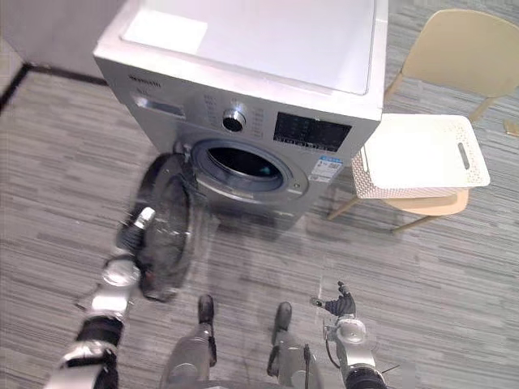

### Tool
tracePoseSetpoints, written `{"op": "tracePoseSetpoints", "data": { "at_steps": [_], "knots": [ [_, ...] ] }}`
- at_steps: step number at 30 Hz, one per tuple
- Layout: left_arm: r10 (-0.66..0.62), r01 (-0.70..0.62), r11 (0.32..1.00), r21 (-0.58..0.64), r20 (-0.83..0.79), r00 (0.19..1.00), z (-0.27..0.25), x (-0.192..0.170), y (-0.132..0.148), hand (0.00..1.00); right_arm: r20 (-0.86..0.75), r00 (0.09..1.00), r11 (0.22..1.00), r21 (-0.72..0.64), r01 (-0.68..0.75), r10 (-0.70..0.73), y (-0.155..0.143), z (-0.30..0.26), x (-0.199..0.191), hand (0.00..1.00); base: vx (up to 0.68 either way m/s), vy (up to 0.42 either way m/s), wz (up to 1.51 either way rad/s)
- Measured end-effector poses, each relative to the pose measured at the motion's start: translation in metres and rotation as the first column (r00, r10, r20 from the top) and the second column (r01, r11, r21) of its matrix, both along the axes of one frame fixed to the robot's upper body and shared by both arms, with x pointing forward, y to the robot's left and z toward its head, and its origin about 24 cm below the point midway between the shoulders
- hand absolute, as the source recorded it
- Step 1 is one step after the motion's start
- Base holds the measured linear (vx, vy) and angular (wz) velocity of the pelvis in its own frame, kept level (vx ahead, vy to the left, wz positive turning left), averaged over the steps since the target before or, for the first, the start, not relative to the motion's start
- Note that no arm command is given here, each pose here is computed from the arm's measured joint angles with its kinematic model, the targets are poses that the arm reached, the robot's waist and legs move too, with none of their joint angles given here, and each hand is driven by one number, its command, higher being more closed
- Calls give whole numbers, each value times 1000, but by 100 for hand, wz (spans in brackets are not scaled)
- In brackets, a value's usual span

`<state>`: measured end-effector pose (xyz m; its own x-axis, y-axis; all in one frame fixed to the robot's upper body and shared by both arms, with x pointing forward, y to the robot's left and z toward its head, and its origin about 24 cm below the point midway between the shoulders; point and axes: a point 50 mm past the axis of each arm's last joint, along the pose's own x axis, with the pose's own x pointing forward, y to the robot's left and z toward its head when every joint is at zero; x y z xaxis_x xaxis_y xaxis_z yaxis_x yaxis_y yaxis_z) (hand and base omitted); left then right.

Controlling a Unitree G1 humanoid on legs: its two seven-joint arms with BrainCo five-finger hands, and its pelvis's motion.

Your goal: Pick up the laundry basket with both hands and put the clothes into the washing machine.

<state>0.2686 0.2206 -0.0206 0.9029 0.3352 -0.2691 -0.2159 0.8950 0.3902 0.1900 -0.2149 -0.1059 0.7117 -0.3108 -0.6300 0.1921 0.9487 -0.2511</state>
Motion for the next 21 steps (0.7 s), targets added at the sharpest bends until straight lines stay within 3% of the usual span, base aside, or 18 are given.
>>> {"op": "tracePoseSetpoints", "data": {
  "at_steps": [1,5,8,12,16,21],
  "knots": [
    [-66,65,997,-45,-35,997,-12,-7,-26,0,1,1000,1000,1,-3,3,-1,0,1,0,83,54,7],
    [-206,202,976,-86,-45,978,-16,-7,-61,0,8,999,999,-9,-32,32,2,3,6,0,19,33,4],
    [-246,243,967,-78,-27,969,-10,-1,-70,0,9,999,999,-18,-37,37,1,4,7,0,-31,16,-11],
    [-255,259,964,-56,73,964,23,35,-81,0,-21,999,997,-69,-46,45,-11,4,4,0,-54,21,-33],
    [-176,176,984,9,140,975,67,86,-56,0,-12,998,992,-108,-63,62,-18,9,10,0,-25,10,-43],
    [3,-34,994,104,284,959,157,127,9,0,92,994,988,-148,-37,51,-10,25,22,0,-18,14,-30]
  ]
}}
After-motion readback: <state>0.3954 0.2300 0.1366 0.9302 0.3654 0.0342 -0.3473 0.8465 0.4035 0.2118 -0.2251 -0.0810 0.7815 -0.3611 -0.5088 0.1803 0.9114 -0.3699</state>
